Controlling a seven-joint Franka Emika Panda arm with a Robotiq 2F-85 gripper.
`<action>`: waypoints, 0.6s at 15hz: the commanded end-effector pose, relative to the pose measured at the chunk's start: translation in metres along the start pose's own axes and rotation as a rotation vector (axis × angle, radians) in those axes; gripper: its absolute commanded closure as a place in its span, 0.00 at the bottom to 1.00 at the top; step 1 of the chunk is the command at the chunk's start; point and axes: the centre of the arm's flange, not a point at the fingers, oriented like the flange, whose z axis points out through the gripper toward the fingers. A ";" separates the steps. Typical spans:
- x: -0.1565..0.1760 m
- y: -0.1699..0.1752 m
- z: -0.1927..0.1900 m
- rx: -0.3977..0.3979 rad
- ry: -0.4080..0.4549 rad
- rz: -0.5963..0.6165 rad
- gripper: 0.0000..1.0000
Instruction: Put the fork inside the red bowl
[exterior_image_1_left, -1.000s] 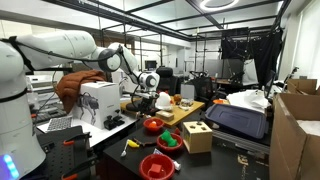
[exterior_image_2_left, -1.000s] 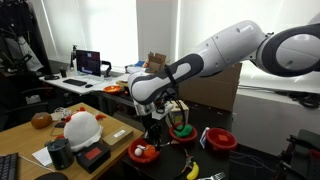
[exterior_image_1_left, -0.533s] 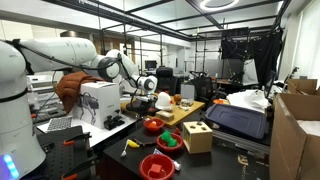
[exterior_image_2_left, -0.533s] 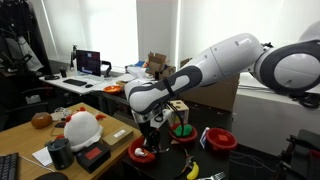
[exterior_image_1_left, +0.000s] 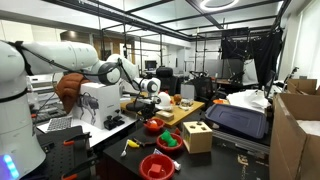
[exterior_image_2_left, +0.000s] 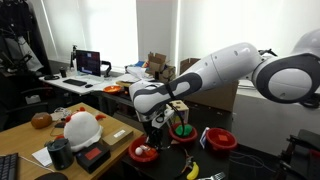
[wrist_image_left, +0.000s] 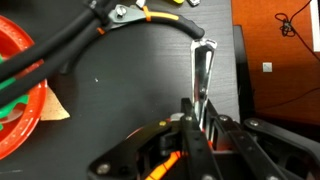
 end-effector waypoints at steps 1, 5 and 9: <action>0.043 -0.003 -0.013 -0.003 -0.009 0.049 0.97; 0.035 -0.007 -0.022 0.021 0.000 0.043 0.97; 0.027 -0.017 -0.046 0.066 0.040 0.014 0.97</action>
